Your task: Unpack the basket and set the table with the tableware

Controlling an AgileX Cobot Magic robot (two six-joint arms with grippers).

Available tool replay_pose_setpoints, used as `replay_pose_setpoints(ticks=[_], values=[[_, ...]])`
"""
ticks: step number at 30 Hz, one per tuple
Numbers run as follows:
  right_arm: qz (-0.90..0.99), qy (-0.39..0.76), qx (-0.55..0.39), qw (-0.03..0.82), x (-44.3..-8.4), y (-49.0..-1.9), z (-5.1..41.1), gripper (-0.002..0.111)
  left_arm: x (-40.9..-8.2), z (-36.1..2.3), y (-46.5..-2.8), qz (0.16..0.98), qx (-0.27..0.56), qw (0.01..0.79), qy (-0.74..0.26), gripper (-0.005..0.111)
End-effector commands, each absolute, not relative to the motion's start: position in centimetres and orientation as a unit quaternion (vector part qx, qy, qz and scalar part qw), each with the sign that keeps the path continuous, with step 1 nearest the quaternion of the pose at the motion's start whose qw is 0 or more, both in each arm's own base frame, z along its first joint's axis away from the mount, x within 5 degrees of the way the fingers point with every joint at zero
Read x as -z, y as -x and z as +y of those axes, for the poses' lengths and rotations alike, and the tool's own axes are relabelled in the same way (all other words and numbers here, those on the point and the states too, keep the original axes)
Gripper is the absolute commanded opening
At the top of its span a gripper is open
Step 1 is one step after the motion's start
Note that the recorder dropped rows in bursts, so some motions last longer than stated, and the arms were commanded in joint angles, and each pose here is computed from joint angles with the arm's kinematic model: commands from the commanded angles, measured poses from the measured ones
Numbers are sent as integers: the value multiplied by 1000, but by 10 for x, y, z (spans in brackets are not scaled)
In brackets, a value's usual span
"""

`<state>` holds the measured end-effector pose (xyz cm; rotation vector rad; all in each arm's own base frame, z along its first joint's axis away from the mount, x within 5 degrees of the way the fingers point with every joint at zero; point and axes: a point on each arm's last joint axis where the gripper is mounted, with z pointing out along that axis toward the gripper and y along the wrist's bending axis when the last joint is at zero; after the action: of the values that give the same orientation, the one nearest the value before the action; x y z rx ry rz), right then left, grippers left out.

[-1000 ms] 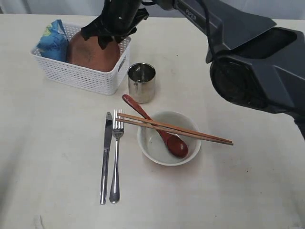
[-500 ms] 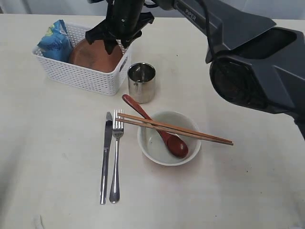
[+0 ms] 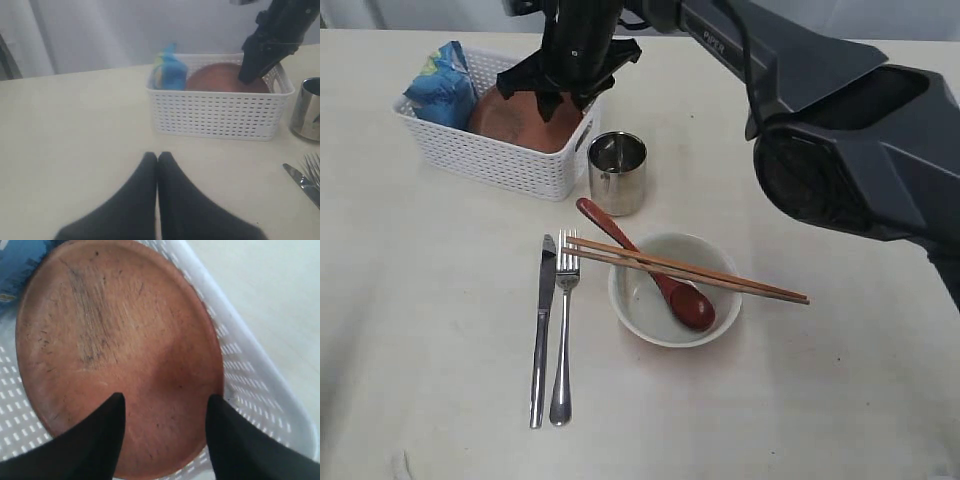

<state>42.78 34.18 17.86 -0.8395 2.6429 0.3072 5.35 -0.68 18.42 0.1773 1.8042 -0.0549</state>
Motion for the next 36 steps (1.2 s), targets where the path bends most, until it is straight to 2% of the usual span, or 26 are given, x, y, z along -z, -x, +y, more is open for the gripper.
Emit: replay_pose_setpoints(ticks=[1, 6, 11, 25, 29, 36], values=[[935, 292, -83, 182, -178, -431, 337, 48, -184, -7, -54, 781, 24, 620, -75, 0], [934, 297, -56, 191, -178, -431, 337, 49, -184, -7, -54, 781, 24, 620, -75, 0], [931, 304, -54, 193, -178, -428, 341, 62, -184, -7, -54, 781, 24, 620, -75, 0], [939, 291, -79, 165, -169, -424, 345, 59, -184, -7, -54, 781, 24, 620, -75, 0], [933, 308, -95, 163, -172, -421, 348, 45, -184, -7, -54, 781, 24, 620, -75, 0], [923, 327, -99, 179, -188, -420, 347, 5, -184, -7, -54, 781, 24, 620, -75, 0]])
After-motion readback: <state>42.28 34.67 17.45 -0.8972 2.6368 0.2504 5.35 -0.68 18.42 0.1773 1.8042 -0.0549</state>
